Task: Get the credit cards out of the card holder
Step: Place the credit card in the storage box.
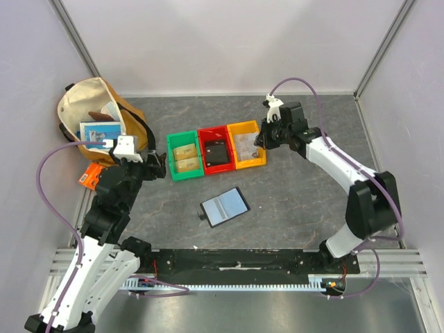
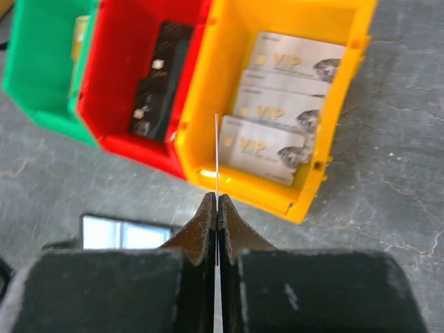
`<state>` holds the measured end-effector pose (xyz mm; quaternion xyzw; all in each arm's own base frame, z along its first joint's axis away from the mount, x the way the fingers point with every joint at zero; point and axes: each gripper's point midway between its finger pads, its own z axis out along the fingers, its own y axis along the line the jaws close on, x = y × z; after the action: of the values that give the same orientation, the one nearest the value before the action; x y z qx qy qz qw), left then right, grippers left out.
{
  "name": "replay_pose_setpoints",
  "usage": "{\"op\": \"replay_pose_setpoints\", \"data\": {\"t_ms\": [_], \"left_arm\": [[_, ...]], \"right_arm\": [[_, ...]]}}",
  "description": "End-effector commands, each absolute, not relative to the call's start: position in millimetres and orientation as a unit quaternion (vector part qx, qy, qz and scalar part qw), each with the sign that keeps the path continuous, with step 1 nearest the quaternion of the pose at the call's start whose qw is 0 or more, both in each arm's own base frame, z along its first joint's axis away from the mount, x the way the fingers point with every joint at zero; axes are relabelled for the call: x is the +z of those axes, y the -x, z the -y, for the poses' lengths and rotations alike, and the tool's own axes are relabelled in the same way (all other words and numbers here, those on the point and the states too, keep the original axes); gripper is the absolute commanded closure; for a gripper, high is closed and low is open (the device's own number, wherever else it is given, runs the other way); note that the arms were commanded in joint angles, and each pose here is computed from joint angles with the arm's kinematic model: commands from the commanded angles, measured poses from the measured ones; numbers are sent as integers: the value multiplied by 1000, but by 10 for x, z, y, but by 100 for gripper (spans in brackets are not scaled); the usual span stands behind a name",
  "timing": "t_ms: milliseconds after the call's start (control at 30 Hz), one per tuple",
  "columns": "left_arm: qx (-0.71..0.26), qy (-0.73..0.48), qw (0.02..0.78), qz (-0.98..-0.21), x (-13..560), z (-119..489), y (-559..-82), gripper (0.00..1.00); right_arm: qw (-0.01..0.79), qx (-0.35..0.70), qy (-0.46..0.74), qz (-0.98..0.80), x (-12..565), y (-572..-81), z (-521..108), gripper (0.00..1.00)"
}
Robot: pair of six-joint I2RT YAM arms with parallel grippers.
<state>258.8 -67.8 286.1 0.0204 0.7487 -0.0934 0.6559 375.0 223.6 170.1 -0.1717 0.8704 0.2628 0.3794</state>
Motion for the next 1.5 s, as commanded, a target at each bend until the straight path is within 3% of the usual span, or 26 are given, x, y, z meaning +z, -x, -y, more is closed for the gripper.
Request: {"op": "replay_pose_setpoints", "data": {"t_ms": [0, 433, 700, 1033, 1467], "left_arm": [[-65, 37, 679, -731, 2952, 475, -2640, 14], [-72, 23, 679, -730, 2933, 527, -2643, 18], [-75, 18, 676, -733, 2907, 550, -2654, 19], [-82, 8, 670, -737, 2875, 600, -2668, 20], [-104, -11, 624, -775, 2645, 759, -2708, 21]], "right_arm": [[371, 246, 124, -887, 1602, -4083, -2253, 100], [287, 312, 99, -900, 1110, -4165, -2634, 94], [307, 260, 82, -912, 1071, -4204, -2435, 59], [356, 159, 79, -917, 1403, -4102, -1985, 29], [407, 134, 172, -887, 1736, -3254, -2216, 14]]}}
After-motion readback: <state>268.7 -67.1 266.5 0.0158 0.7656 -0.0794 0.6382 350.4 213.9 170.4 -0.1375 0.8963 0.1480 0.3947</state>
